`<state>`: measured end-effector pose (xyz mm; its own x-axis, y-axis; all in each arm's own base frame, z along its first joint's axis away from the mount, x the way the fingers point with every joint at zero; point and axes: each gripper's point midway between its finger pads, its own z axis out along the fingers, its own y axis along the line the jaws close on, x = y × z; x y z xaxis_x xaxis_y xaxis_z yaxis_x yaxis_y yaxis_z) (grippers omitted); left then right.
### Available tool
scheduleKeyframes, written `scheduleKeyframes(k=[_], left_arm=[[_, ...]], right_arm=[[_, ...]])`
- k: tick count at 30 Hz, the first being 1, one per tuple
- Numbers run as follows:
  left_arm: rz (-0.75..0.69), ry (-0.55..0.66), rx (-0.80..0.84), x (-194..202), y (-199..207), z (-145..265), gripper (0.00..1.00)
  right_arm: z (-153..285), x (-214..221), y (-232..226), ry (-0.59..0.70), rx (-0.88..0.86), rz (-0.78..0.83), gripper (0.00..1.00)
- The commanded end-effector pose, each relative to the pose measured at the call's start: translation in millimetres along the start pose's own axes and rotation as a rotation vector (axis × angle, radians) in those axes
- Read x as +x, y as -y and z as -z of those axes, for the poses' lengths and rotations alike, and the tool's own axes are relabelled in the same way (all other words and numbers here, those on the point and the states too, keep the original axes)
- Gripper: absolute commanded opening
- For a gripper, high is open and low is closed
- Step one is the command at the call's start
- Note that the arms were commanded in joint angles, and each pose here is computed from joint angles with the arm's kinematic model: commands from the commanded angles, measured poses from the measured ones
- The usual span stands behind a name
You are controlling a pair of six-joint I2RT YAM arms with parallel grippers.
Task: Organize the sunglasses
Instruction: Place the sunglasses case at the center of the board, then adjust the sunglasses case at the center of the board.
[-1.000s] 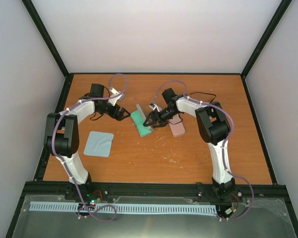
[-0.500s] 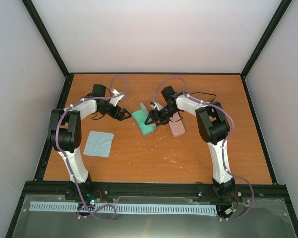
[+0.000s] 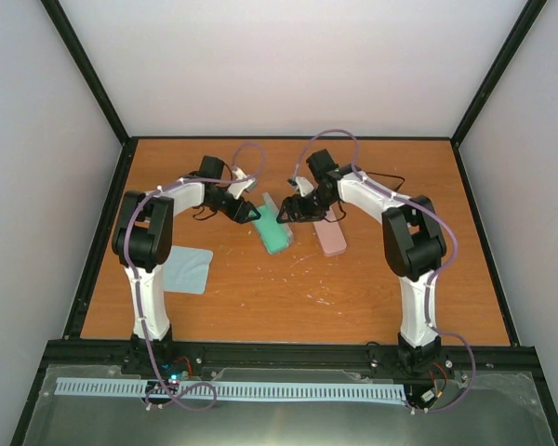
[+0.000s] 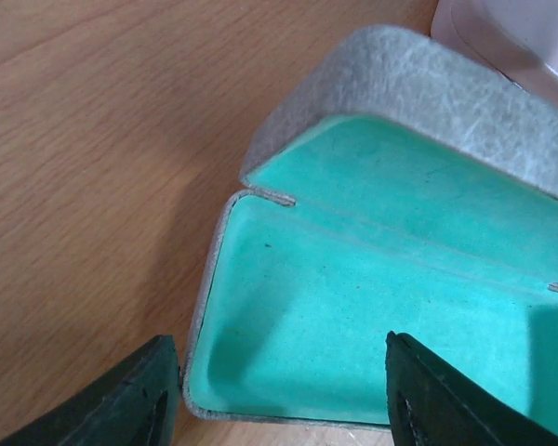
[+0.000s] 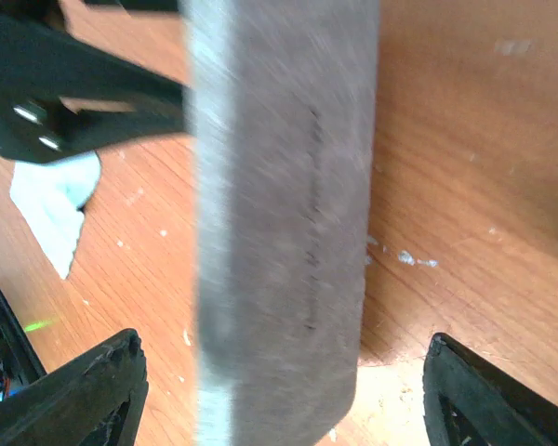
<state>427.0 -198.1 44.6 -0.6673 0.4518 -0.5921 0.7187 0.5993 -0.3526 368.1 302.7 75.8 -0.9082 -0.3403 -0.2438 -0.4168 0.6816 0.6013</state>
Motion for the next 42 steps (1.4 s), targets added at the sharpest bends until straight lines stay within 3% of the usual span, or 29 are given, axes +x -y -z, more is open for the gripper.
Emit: scheduleKeyframes(k=[1, 9, 18, 29, 35, 37, 42], left_arm=[[-0.036, -0.008, -0.04, -9, -7, -1, 0.62], [-0.061, -0.004, -0.133, -18, -26, -2, 0.54], [-0.09, -0.029, -0.086, -22, -25, -17, 0.52], [-0.107, -0.094, -0.076, -3, -25, -30, 0.32], [-0.093, -0.127, -0.08, 12, -22, -32, 0.12], [-0.088, -0.132, -0.092, 16, -20, -31, 0.02], [-0.027, -0.136, -0.144, 24, -21, -25, 0.0]], right_arm=[[36, -25, -16, 0.139, 0.062, 0.042, 0.79], [58, -28, -18, 0.195, 0.1, 0.05, 0.79], [66, -24, -15, 0.21, 0.1, 0.038, 0.79], [80, -23, -8, 0.241, 0.121, 0.022, 0.79], [85, -23, -4, 0.252, 0.148, 0.014, 0.75], [88, -22, 0, 0.259, 0.162, 0.002, 0.73], [108, -22, 15, 0.327, 0.23, -0.049, 0.58]])
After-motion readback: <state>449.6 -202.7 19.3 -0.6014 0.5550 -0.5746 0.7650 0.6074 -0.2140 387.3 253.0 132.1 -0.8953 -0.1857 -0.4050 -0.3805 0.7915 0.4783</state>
